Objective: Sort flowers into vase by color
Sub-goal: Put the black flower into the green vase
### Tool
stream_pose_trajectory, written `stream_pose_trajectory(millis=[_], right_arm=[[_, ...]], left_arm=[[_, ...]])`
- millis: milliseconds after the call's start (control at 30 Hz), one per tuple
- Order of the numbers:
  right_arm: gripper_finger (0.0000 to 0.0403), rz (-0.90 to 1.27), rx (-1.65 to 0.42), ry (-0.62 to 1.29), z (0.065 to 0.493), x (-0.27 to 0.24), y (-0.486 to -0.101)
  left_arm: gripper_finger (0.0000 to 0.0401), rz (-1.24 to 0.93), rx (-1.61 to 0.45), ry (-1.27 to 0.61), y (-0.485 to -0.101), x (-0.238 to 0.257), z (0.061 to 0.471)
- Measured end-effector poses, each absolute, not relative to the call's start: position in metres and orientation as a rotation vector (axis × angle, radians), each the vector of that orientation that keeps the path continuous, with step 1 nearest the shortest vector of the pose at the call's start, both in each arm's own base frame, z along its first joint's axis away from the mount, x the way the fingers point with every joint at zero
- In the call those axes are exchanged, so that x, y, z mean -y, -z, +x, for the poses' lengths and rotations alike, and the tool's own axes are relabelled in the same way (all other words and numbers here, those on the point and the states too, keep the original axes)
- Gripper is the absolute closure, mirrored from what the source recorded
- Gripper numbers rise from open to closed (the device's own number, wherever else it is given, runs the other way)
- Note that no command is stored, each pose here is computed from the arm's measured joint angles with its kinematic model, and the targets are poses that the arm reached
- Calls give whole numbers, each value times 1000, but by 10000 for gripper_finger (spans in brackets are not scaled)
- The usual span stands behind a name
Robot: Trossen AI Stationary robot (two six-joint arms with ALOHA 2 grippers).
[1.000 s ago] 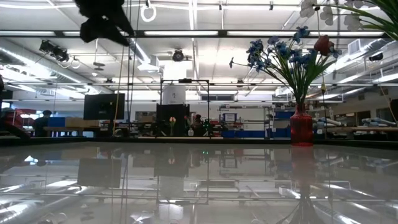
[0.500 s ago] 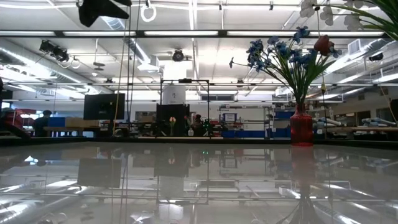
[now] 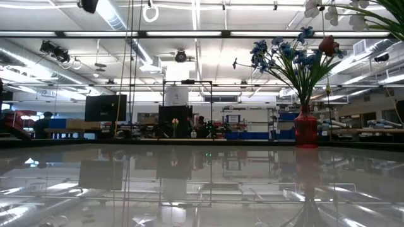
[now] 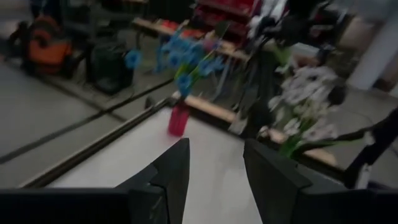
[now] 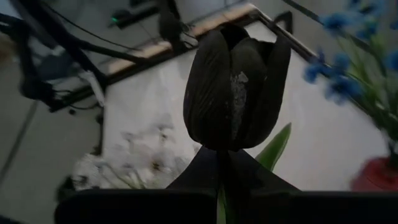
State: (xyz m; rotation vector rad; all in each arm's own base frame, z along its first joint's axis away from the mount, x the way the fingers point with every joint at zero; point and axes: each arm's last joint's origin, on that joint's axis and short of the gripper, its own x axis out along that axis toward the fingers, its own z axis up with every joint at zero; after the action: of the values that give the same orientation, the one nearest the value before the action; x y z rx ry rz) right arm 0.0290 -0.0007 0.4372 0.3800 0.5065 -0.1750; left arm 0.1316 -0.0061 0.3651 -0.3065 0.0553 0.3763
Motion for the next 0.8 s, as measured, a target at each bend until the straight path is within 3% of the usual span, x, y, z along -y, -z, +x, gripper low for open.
stream_pose_trajectory(millis=[367, 800], right_arm=[[390, 523, -473, -17, 34, -7, -446], [390, 240, -430, -153, 33, -8, -449]], left_arm=[[245, -208, 40, -326, -377, 8, 137], [245, -207, 40, -326, -377, 8, 137]])
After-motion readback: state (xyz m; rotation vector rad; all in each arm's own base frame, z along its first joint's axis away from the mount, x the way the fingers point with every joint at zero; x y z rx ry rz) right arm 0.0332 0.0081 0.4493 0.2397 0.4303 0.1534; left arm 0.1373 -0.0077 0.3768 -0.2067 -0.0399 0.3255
